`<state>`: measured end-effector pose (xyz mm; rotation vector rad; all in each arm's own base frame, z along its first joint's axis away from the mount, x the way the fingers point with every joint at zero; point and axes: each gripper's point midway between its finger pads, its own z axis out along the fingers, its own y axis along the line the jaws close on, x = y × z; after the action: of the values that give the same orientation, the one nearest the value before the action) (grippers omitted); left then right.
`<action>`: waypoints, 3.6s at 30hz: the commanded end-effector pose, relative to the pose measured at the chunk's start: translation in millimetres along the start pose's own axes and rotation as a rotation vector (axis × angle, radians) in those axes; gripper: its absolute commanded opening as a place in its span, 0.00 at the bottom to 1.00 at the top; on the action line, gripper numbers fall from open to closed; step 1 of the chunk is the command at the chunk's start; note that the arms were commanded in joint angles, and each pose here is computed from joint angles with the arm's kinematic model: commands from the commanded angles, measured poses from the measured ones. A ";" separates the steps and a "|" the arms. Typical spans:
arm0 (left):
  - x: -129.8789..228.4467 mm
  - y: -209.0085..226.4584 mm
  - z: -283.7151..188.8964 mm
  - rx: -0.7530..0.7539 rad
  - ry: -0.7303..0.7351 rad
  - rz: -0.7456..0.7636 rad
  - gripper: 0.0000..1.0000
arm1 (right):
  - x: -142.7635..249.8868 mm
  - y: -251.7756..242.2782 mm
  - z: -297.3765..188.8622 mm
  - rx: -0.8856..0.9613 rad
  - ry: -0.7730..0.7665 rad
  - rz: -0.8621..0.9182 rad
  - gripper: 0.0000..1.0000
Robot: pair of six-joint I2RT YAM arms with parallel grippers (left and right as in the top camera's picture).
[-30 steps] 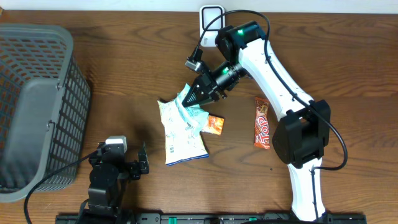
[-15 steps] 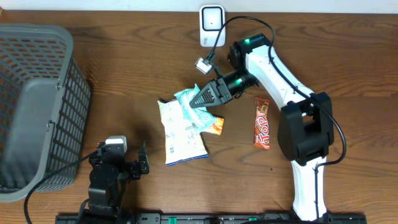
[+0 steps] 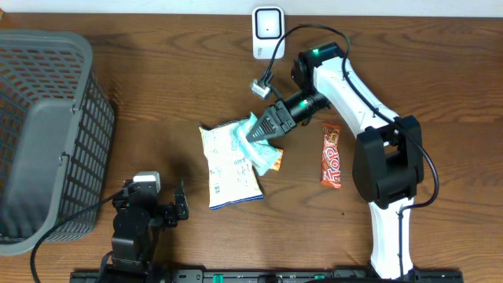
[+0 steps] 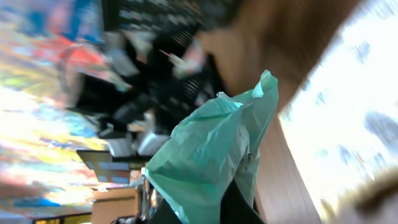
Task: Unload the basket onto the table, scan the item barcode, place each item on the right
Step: 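Lift the wipes pack and raise it toward the scanner, then hold the wipes pack against the white scanner window, then carry the wipes pack to the right table edge and release it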
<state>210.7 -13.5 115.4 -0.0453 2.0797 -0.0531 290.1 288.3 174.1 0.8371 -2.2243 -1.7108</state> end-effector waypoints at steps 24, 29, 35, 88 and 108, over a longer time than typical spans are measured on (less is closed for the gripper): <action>-7.0 -1.7 -3.4 0.010 -0.020 0.013 0.99 | -93.9 -7.6 -72.7 1.482 -0.200 -0.496 0.01; -7.0 -1.7 -3.4 0.010 -0.020 0.013 0.99 | -154.6 -22.6 -90.0 1.594 -0.380 -0.615 0.01; -7.0 -1.7 -3.4 0.010 -0.020 0.013 0.99 | -208.0 -27.7 -133.2 1.625 -0.664 -0.662 0.01; -7.0 -1.7 -3.4 0.010 -0.020 0.013 0.99 | -275.3 -163.4 -196.5 1.975 -0.321 -0.812 0.01; -7.0 -1.7 -3.4 0.010 -0.020 0.013 0.99 | 32.7 -187.0 -473.1 1.918 -0.391 0.419 0.01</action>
<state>210.7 -13.6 115.4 -0.0451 2.0798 -0.0535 581.3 -72.3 157.7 0.5773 -3.3977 1.0114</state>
